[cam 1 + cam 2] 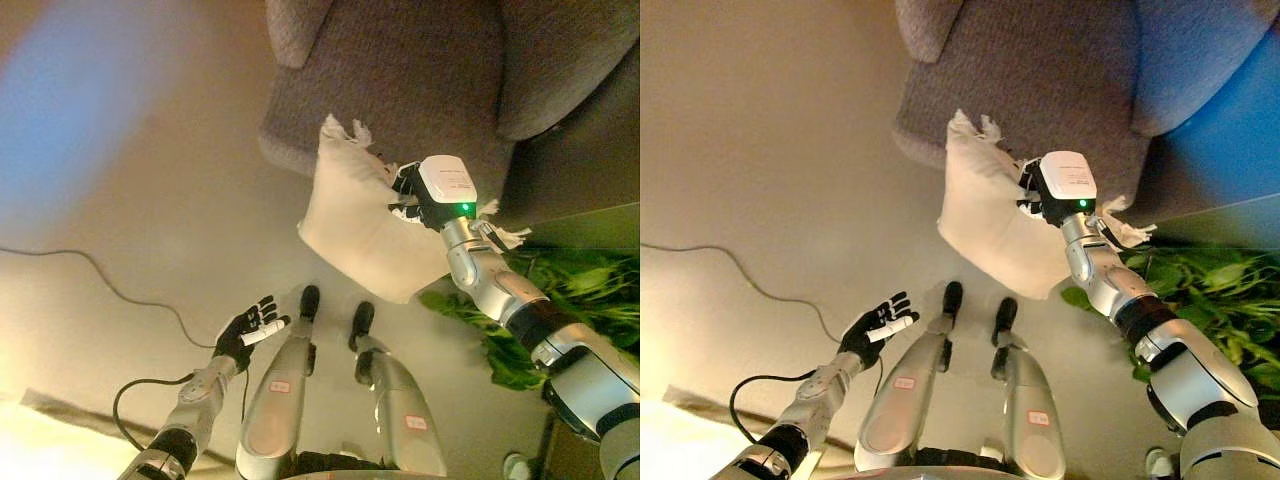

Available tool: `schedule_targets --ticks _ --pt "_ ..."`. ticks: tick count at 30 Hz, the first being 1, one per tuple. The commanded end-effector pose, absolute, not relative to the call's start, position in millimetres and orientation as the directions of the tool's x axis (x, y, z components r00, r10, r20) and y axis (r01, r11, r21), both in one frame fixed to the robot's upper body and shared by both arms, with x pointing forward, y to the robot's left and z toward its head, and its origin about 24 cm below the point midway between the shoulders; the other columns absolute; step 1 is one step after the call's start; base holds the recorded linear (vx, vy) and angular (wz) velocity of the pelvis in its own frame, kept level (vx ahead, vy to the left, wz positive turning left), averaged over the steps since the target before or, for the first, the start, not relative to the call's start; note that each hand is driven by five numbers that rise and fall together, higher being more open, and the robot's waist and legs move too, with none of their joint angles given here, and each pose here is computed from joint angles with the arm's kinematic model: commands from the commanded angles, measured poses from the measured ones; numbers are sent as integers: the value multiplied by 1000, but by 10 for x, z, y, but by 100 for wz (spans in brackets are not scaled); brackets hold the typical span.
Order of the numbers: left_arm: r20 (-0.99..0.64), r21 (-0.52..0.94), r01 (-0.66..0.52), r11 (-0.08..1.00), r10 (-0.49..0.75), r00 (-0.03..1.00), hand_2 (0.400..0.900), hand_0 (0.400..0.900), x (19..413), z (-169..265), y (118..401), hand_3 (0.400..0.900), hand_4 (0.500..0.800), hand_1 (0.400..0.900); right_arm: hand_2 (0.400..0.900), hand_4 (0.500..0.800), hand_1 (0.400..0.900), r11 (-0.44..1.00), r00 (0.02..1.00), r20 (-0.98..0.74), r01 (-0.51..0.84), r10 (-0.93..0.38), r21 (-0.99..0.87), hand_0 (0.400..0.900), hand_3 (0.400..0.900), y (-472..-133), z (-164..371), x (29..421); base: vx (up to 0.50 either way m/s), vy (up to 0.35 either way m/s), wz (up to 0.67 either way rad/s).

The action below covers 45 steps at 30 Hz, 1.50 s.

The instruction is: Pick up the pillow and put it on the sofa.

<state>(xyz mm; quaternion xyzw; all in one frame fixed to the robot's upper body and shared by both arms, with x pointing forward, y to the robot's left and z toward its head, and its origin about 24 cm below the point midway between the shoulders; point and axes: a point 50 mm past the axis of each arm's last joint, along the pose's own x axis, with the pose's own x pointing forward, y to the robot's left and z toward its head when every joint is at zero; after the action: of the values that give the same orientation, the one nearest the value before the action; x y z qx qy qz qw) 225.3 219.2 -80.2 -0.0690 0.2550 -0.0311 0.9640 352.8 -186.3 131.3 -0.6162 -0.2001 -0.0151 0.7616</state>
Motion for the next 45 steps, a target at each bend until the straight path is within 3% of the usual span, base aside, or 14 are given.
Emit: schedule_targets --ticks 1,6,14,21,22,23,28,38,41,45 --pt "-609 -114 38 993 -100 787 900 900 1845 -1072 2184 900 800 900 400 500 400 282 774 567 499 280 -820 400 400 -1951 2065 3426 214 5 7" --pt "-714 -100 -5 995 -68 697 900 900 1543 -1268 2206 900 800 900 400 500 400 246 801 525 467 290 -849 400 400 -2093 2192 3327 219 35 5" --pt "-794 -98 -51 994 -47 606 900 900 1337 -1395 2256 900 800 900 400 500 400 173 787 559 532 259 -829 400 400 -2236 2723 3388 119 20 9" --pt "-831 -93 -36 995 -57 553 900 900 1310 -1425 2313 900 800 900 400 500 400 119 855 514 504 75 -856 400 400 -2428 3294 3694 57 -1 26" --pt "-839 -95 -28 995 -65 540 900 900 1310 -1428 2326 900 800 900 571 602 571 82 889 456 452 47 -888 571 571 -2448 3316 3771 50 -19 27" --pt "-843 -99 -19 995 -74 533 900 900 1308 -1433 2318 900 800 900 900 800 900 58 904 428 426 22 -903 900 900 -2463 3322 3814 47 -30 30" --pt "-879 -149 42 988 -152 452 900 900 1229 -1472 2300 900 800 900 900 800 900 37 937 328 335 -122 -942 900 900 -2504 3482 3979 55 -28 29" --pt "-882 -182 86 980 -201 427 900 900 1184 -1504 2194 900 800 900 900 800 900 163 916 362 389 -173 -907 900 900 -2394 3510 4044 12 12 8" --pt "-881 -179 85 980 -198 431 900 900 1186 -1506 2181 900 800 900 900 800 900 274 912 363 404 -188 -873 900 900 -2411 3446 4045 -34 24 -14" --pt "-880 -165 77 983 -182 439 900 900 1221 -1507 2153 900 800 900 900 800 900 525 928 304 372 -214 -766 900 900 -2459 3126 4067 -60 40 -20"
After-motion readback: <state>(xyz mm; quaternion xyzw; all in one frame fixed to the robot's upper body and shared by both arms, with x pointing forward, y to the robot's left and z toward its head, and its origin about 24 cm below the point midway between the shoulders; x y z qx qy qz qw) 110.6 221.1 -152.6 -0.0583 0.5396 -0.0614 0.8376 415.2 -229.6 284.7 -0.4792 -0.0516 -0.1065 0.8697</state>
